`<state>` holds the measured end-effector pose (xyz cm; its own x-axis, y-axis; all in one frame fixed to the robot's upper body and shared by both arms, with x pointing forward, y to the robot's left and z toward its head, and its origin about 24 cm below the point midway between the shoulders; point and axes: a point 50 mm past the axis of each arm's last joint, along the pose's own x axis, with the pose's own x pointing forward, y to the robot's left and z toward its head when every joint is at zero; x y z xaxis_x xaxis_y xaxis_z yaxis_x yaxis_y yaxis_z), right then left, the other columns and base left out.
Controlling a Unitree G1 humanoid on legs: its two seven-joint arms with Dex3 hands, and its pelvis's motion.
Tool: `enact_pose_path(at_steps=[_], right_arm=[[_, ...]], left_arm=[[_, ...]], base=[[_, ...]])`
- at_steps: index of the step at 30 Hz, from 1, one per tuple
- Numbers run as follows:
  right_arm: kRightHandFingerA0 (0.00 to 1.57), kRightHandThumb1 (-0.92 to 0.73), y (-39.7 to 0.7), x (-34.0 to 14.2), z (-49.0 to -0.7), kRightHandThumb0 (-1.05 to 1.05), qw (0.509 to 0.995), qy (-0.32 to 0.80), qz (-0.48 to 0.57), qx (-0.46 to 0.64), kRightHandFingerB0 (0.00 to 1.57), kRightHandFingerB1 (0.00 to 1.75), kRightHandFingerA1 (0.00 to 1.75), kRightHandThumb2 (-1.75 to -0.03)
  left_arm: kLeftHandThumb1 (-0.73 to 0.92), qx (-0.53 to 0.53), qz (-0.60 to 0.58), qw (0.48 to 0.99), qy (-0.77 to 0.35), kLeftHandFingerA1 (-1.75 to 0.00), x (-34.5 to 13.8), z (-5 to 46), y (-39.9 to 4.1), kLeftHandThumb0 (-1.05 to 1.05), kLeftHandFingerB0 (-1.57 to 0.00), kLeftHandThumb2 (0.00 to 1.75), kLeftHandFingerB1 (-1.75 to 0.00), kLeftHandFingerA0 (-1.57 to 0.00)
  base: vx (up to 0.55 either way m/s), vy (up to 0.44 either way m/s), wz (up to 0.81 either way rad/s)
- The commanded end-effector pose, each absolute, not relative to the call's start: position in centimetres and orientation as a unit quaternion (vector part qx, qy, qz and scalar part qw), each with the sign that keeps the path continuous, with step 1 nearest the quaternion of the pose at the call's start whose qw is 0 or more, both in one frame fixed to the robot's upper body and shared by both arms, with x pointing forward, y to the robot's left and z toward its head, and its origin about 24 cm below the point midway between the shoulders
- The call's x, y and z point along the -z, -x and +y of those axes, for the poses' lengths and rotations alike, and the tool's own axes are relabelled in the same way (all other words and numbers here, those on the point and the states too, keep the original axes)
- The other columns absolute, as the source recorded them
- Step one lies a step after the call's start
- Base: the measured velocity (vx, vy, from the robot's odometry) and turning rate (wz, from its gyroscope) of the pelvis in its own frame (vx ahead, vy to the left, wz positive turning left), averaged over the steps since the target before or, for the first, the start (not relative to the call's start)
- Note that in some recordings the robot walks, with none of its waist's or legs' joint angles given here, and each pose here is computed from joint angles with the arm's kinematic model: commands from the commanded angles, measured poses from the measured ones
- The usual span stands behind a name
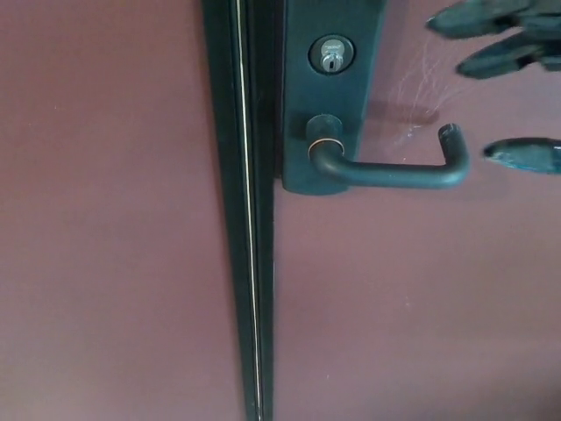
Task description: The robot walks towards the door handle and put its right hand on it and twist the handle
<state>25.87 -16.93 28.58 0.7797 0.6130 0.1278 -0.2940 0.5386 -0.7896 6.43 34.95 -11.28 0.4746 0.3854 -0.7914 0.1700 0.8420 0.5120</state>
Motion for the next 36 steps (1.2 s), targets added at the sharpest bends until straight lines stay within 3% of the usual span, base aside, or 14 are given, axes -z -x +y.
enact_pose_path(at_steps=[1, 30, 31, 36], right_arm=[[0.51, -0.53, -28.3, -27.6, -15.8, -0.56, 0.837, 0.440, -0.044, -0.323, 0.41, 0.35, 0.41, -0.56], [0.51, -0.48, -31.8, -27.7, -13.9, -0.57, 0.798, 0.525, 0.022, -0.293, 0.42, 0.35, 0.41, -0.56], [0.45, -0.43, -31.9, -27.7, -13.7, -0.60, 0.797, 0.528, 0.024, -0.293, 0.39, 0.44, 0.49, -0.73], [0.45, -0.43, -32.2, -28.0, -13.1, -0.59, 0.792, 0.537, 0.028, -0.290, 0.39, 0.44, 0.49, -0.73]], left_arm=[[0.64, -0.049, 0.519, 0.799, -0.300, -0.47, 11.0, 35.6, -5.7, -0.09, -0.49, 0.58, -0.42, -0.61], [0.64, -0.035, 0.523, 0.794, -0.307, -0.47, 11.0, 35.6, -5.7, -0.10, -0.50, 0.58, -0.42, -0.61], [0.64, -0.035, 0.524, 0.793, -0.307, -0.47, 11.0, 35.6, -5.5, -0.10, -0.50, 0.58, -0.42, -0.61], [0.64, -0.036, 0.526, 0.792, -0.307, -0.47, 11.1, 35.6, -5.3, -0.10, -0.50, 0.58, -0.42, -0.61]], base=[[0.00, 0.000, 0.00], [0.00, 0.000, 0.00], [0.00, 0.000, 0.00], [0.00, 0.000, 0.00]])
